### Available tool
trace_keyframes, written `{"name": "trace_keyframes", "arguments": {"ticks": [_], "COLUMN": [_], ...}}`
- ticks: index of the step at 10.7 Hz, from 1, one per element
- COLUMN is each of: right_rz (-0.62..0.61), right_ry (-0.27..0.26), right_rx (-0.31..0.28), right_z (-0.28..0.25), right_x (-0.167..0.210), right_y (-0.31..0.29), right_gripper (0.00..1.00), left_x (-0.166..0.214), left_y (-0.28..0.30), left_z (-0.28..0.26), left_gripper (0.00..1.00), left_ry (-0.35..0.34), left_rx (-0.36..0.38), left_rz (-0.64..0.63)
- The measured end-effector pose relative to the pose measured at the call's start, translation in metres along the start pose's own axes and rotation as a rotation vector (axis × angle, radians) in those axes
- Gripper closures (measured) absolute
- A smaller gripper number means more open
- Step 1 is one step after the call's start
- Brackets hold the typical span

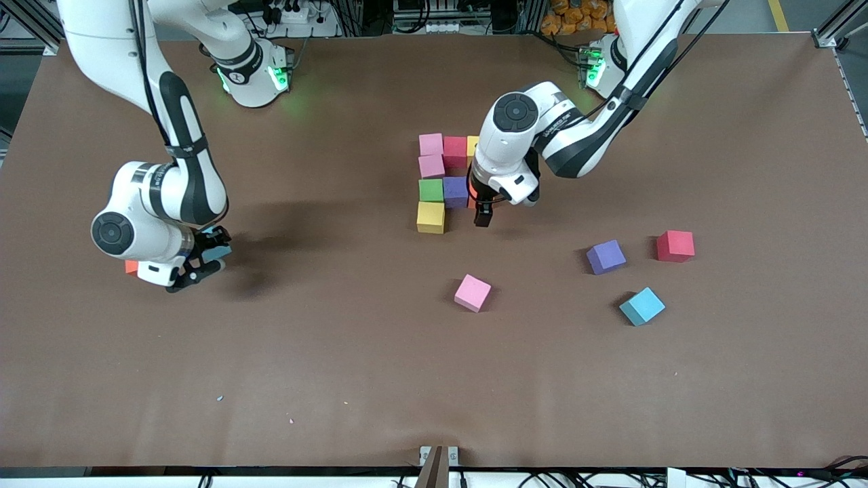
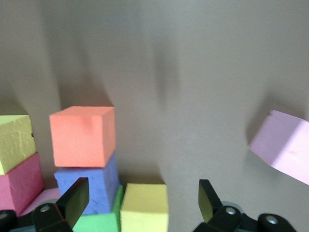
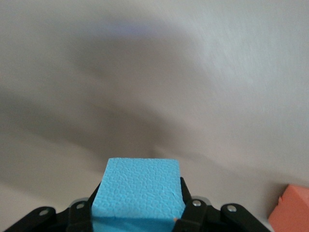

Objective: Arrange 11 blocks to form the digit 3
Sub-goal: 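Lift the cyan cube with the right gripper while the left gripper reaches pink, then carry the cyan cube toward the figure while the left gripper grasps pink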

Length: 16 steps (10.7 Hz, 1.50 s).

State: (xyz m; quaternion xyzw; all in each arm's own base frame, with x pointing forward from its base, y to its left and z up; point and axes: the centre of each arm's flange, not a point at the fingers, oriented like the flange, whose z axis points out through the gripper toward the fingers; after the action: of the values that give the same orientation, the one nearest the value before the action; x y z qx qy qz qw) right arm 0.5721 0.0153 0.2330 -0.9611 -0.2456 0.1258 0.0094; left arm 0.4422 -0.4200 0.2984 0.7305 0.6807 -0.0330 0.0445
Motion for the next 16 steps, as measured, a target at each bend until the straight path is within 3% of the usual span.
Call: {"name": "trace_keyframes", "arguments": {"ticks": [4,8,10,14,16], "right_rz": [0.119,0.263,0.335,0.473,0.530], "right_ry": [0.045,0.080,0.118,0.151,0.160], "right_rx": [0.060,0.186,0.194,0.234,0.239], "right_z": [-0.020,-0.019,-0.021,-0.016,-0.013], "right_x": [0.055,0.081,0.094,0.113,0.127], "right_y": [-0.099,-0.177,-0.224,-0.320,-0.348], "right_gripper": [0.42,0.42,0.42,0.42,0.42], "left_x": [0.022,0.047,0.062,0.030,0.022], "left_y": [0.057,0.141,0.173,0.177,0.172], "left_z": [-0.024,-0.025,-0.011,0.034,0.049], "left_gripper": [0.00,0.00,0.00,0.00,0.00], "left_ry": [-0.007,-0.023,-0.033,0.050,0.057], "left_rx": [-0.030,0.014,0.006,0.011,0.026], "left_rz": [0.126,0.232,0.281,0.419,0.446]}}
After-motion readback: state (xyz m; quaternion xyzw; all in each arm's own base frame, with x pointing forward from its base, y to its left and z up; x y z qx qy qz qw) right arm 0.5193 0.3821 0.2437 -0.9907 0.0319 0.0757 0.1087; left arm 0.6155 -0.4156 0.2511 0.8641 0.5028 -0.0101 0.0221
